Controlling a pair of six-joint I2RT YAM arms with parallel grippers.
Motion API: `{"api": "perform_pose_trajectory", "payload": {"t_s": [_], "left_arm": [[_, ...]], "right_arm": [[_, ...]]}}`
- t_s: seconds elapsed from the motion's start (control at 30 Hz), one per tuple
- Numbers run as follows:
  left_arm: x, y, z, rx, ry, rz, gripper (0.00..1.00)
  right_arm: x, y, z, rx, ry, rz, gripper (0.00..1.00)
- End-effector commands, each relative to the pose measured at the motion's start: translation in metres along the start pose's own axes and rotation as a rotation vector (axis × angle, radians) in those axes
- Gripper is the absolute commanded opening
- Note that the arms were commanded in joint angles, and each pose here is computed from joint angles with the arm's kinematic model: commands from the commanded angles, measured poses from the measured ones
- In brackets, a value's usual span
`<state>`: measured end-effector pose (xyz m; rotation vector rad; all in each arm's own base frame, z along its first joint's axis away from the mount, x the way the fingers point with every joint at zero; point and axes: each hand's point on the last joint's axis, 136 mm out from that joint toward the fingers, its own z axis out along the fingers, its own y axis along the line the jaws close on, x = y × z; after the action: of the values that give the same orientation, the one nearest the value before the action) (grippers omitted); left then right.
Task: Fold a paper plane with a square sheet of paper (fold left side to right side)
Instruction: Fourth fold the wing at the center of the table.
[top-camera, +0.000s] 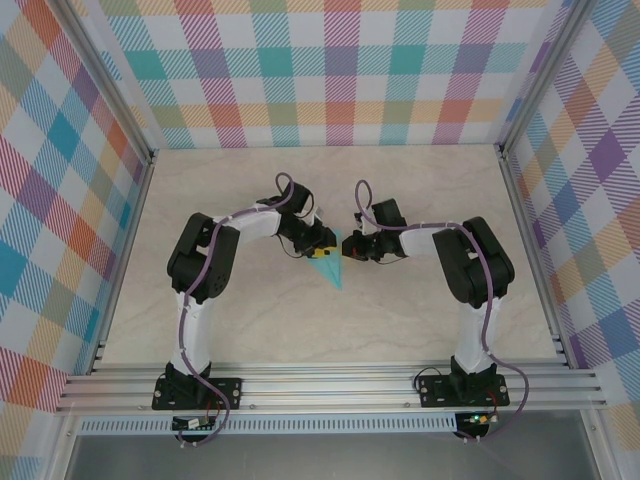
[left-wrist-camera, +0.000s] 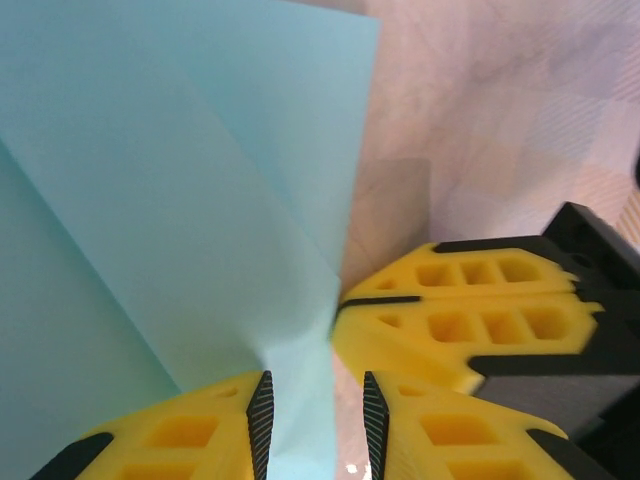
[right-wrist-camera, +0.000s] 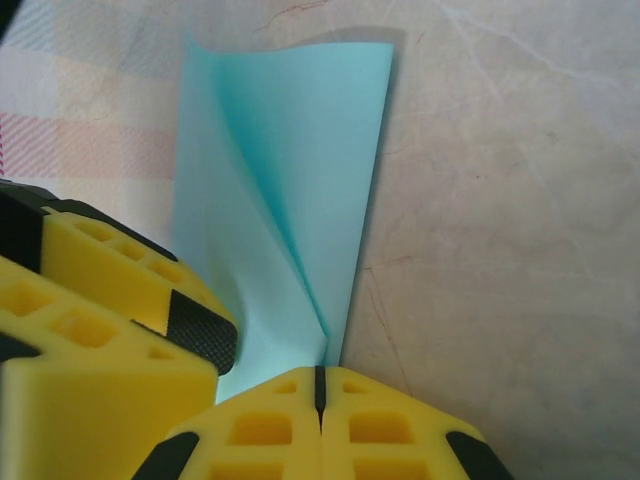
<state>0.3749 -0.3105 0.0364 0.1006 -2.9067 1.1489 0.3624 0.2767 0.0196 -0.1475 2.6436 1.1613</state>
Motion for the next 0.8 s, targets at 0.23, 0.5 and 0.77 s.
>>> {"api": "perform_pose_trajectory", "payload": {"t_s": [0.23, 0.5, 0.77], "left_arm": [[0.003, 0.022, 0.013, -0.064, 0.018, -0.023, 0.31], [0.013, 0.044, 0.024, -0.098, 0.026, -0.077, 0.3], [0.017, 0.05, 0.024, -0.111, 0.025, -0.09, 0.3]], "right_arm": [[0.02, -0.02, 0.009, 0.07, 0.072, 0.032, 0.0], [-0.006, 0.007, -0.006, 0.007, 0.019, -0.006, 0.0], [-0.012, 0.042, -0.051, -0.036, -0.029, -0.074, 0.19]]}}
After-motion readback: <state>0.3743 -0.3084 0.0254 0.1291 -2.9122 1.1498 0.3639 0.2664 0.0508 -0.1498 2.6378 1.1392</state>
